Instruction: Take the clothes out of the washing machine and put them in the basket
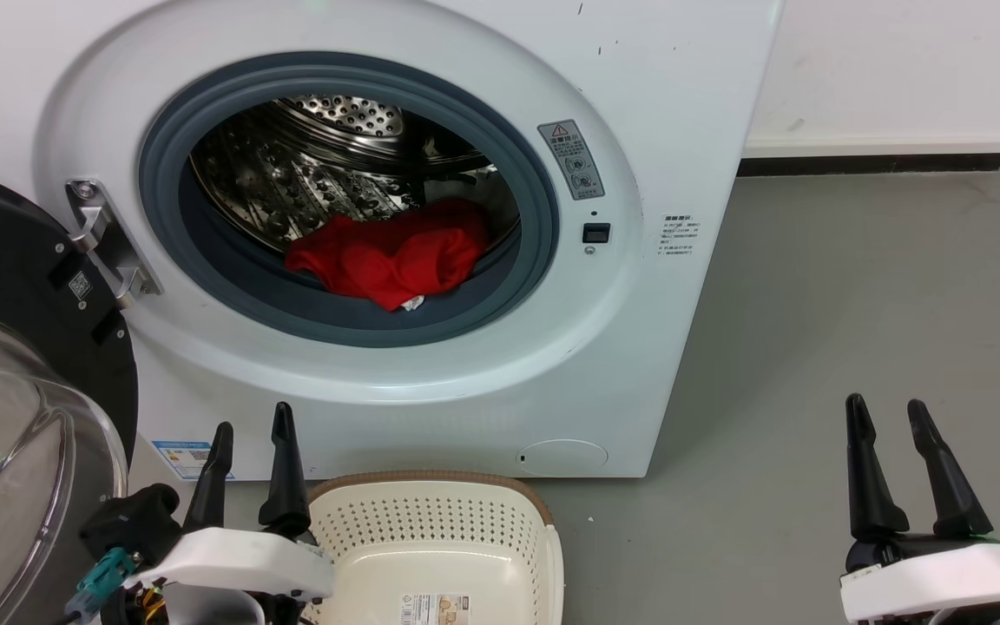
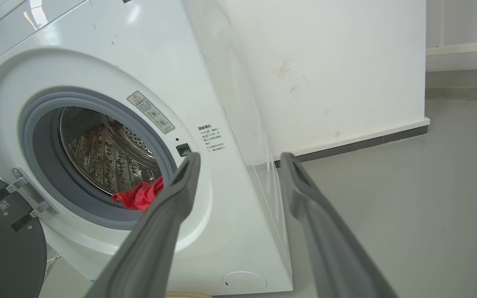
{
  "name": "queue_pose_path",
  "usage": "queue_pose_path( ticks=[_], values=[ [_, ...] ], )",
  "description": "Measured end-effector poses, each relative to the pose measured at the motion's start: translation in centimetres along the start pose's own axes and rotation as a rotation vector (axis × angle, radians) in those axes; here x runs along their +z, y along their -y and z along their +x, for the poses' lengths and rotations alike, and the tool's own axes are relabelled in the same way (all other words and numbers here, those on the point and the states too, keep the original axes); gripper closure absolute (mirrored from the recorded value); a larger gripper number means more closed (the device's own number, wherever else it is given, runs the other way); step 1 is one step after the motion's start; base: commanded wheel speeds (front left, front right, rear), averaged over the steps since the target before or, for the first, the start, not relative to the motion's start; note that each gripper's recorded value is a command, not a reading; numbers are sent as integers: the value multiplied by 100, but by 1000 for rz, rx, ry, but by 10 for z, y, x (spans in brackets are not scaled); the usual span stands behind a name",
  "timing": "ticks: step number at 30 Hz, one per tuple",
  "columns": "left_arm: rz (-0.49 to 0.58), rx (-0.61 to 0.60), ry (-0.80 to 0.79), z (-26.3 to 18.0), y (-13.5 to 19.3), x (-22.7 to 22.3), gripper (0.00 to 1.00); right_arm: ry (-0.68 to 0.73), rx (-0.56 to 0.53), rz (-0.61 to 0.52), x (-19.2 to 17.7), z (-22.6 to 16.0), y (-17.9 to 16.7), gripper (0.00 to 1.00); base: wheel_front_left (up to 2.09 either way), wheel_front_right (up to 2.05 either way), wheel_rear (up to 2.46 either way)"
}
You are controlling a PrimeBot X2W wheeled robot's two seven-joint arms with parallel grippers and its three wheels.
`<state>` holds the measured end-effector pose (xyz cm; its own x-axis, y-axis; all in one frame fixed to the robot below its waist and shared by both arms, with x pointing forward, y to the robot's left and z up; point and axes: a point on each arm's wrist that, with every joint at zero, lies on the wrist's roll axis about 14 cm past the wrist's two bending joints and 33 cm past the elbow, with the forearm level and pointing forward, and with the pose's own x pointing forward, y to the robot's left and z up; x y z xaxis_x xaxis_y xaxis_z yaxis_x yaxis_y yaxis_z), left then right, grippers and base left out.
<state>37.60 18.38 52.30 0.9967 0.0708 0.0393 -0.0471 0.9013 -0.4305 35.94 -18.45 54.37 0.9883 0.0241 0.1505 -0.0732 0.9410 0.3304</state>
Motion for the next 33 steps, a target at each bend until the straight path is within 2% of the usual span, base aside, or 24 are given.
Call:
queue_pose_path(
  ticks=[33],
  values=[
    [301,-42,70,-9,8,3,0,50,72,-296,9,-6,-15,0,0,0,0]
  ],
)
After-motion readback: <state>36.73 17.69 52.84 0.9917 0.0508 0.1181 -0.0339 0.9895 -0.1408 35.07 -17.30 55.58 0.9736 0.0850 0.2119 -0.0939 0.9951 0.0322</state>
